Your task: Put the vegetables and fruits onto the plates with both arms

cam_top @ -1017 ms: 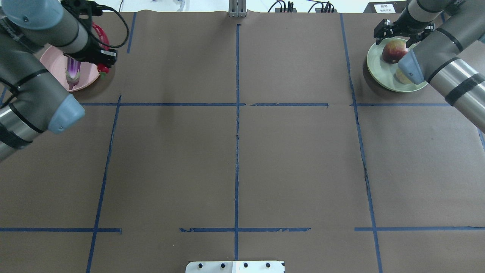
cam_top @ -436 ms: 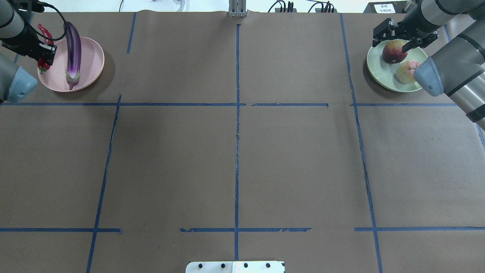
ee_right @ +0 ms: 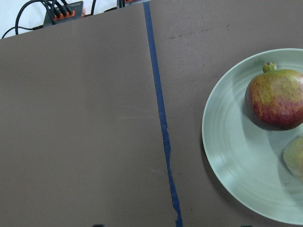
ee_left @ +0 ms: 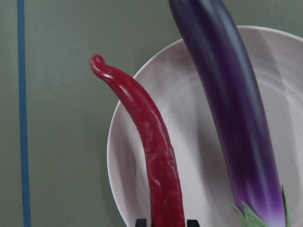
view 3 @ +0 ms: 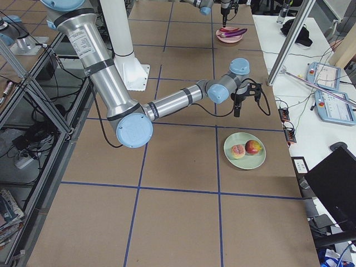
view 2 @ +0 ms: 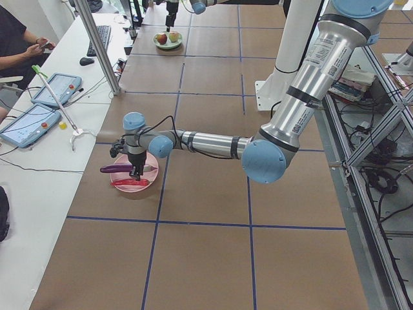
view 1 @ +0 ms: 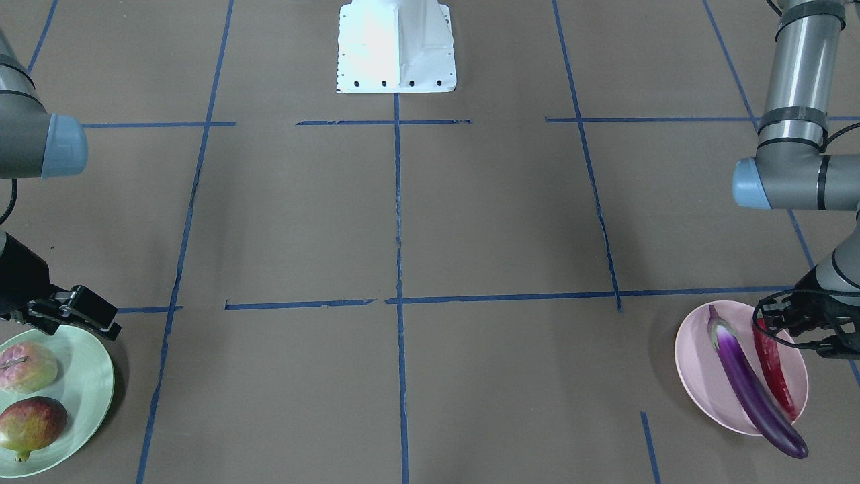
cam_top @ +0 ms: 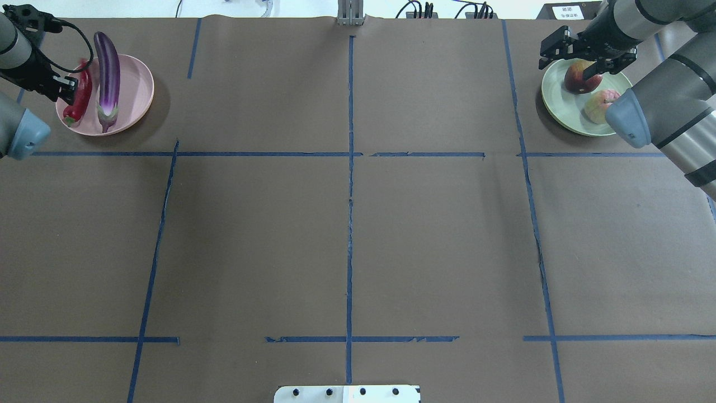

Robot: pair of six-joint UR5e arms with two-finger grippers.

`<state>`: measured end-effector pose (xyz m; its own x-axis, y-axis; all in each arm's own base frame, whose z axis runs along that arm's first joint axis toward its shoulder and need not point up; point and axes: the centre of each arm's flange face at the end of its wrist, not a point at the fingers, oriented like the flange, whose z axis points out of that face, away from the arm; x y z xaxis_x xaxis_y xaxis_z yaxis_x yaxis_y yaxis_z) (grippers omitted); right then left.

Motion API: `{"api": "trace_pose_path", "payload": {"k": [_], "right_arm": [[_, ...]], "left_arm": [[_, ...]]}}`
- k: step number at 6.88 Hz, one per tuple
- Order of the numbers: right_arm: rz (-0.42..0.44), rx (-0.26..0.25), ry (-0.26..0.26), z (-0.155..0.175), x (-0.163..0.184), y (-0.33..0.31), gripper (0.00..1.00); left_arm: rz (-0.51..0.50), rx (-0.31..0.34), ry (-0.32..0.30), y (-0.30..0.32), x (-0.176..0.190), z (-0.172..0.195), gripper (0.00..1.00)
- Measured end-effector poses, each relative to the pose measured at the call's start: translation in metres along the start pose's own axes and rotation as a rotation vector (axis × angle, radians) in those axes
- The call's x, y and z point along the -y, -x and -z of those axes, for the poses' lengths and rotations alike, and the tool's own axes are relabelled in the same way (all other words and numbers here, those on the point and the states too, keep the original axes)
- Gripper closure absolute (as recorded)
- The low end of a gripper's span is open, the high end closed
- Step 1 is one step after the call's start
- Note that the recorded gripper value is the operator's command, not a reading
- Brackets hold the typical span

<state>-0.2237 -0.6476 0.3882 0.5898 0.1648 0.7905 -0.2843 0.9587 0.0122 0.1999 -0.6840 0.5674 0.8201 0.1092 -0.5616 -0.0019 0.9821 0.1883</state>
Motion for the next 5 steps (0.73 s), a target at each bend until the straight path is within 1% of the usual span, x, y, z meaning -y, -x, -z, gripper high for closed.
{"api": "trace_pose_path", "payload": {"k": [1, 2, 3, 4, 5], "right_arm": [[0.000, 0.003, -0.001, 0.004, -0.006, -0.004, 0.00], [0.001, 0.008, 0.000, 0.010, -0.021, -0.017, 0.00], [-0.001, 0.010, 0.006, 0.020, -0.044, -0.040, 0.00], [-0.015, 0.000, 0.016, 0.033, -0.069, -0.068, 0.00], [-0.029, -0.029, 0.032, 0.051, -0.093, -0.094, 0.00]], "left_arm": [[-0.002, -0.008, -0.005, -0.001, 0.001, 0.002, 0.00], [0.003, -0.046, -0.002, 0.000, 0.003, 0.010, 0.00], [0.020, -0.119, 0.004, 0.008, 0.004, 0.028, 0.00], [0.036, -0.186, 0.000, 0.021, -0.005, 0.051, 0.00], [0.048, -0.222, -0.002, 0.031, -0.030, 0.074, 0.00]]}}
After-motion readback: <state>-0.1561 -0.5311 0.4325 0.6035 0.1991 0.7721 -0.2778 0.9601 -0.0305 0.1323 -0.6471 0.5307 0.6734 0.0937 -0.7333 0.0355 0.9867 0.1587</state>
